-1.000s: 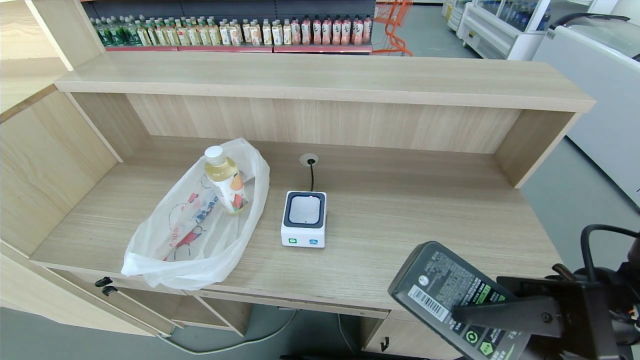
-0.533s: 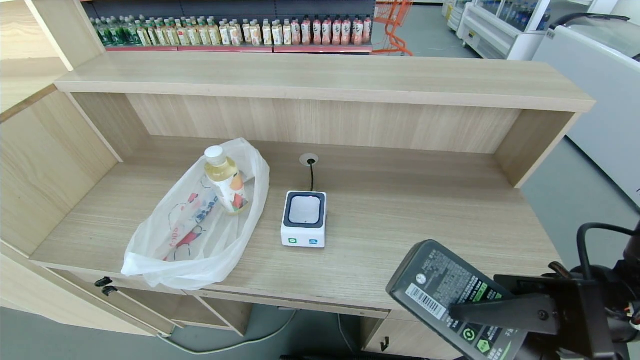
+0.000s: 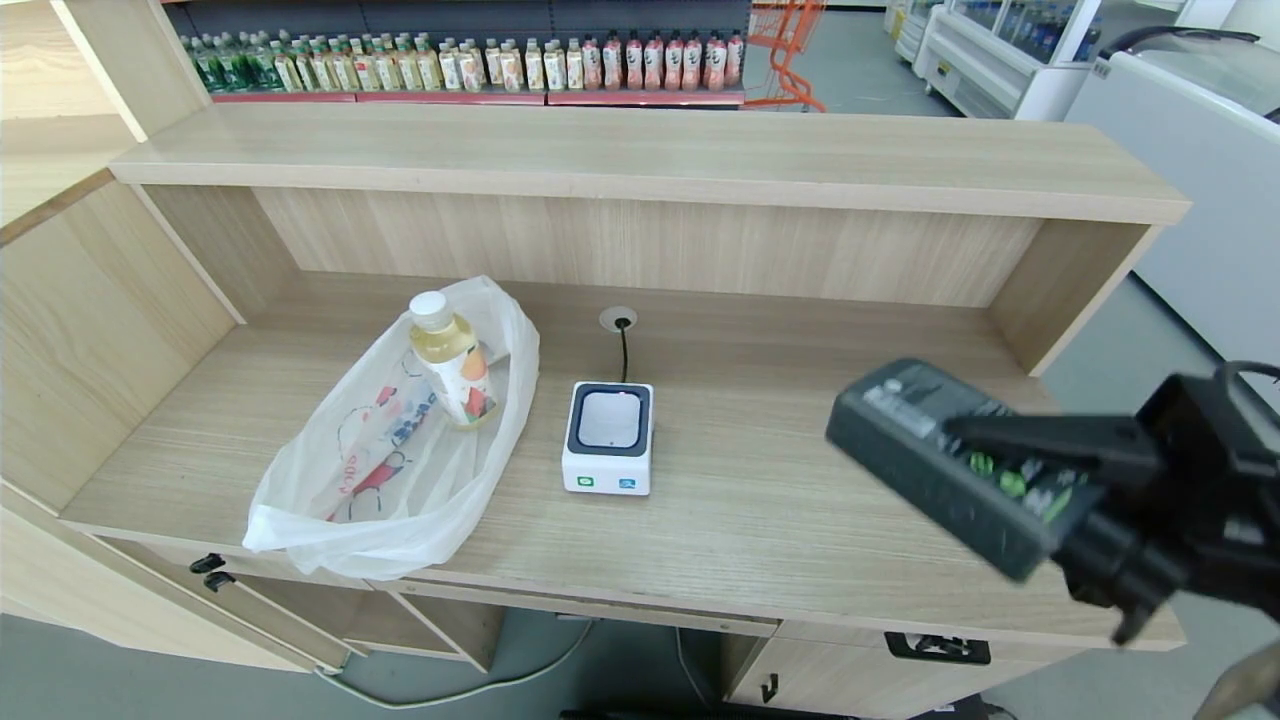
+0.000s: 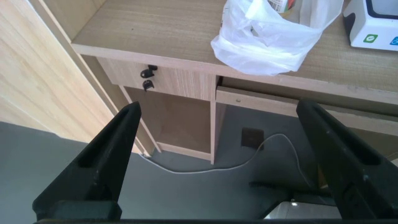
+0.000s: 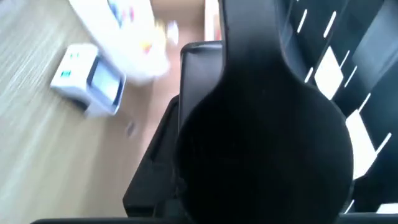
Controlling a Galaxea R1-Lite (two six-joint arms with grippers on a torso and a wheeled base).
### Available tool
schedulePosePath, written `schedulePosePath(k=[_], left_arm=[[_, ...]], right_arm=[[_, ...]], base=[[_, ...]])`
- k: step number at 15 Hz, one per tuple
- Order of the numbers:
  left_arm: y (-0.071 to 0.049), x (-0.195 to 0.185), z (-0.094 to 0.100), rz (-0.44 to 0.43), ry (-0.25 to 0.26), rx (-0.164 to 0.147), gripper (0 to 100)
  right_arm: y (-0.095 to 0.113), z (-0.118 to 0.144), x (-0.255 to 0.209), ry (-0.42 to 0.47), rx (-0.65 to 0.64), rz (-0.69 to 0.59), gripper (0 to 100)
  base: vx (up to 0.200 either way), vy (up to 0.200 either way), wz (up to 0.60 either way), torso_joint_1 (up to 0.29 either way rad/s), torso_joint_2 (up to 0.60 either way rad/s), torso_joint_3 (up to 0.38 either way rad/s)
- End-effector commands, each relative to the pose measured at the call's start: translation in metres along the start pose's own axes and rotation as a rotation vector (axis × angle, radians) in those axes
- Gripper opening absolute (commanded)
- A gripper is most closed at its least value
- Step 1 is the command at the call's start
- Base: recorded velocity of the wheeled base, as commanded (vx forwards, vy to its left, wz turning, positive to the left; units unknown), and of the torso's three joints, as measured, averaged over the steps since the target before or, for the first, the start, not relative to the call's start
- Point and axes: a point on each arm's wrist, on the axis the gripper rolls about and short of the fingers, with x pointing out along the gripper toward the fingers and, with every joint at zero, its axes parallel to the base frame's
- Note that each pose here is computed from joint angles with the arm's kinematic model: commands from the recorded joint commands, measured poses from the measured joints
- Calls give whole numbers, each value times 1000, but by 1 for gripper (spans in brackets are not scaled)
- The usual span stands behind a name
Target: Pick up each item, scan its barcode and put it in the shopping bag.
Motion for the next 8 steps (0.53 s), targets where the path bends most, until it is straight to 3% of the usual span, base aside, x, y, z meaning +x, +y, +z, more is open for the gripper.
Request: schedulePosePath(k=[1, 3, 4, 5, 7, 8], left_arm=[[0, 0, 0, 1, 0, 0, 100], [0, 0, 0, 1, 0, 0, 100], [0, 0, 0, 1, 0, 0, 100], [0, 0, 0, 1, 0, 0, 100], [0, 0, 0, 1, 0, 0, 100], [0, 0, 0, 1, 0, 0, 100]], right_arm=[[-33, -2, -38, 479, 360, -186, 0], [-26, 8, -60, 504, 438, -187, 0], [-28, 6, -64, 447, 594, -207, 0], [-29, 3, -63, 457, 748, -253, 0], [-28, -13, -46, 563, 1136, -354, 0], [-33, -14, -22, 598, 1406, -398, 0]], base=[[0, 0, 0, 0, 0, 0], [0, 0, 0, 0, 0, 0], [0, 0, 0, 0, 0, 0], [0, 0, 0, 0, 0, 0], [0, 0, 0, 0, 0, 0], [0, 0, 0, 0, 0, 0]])
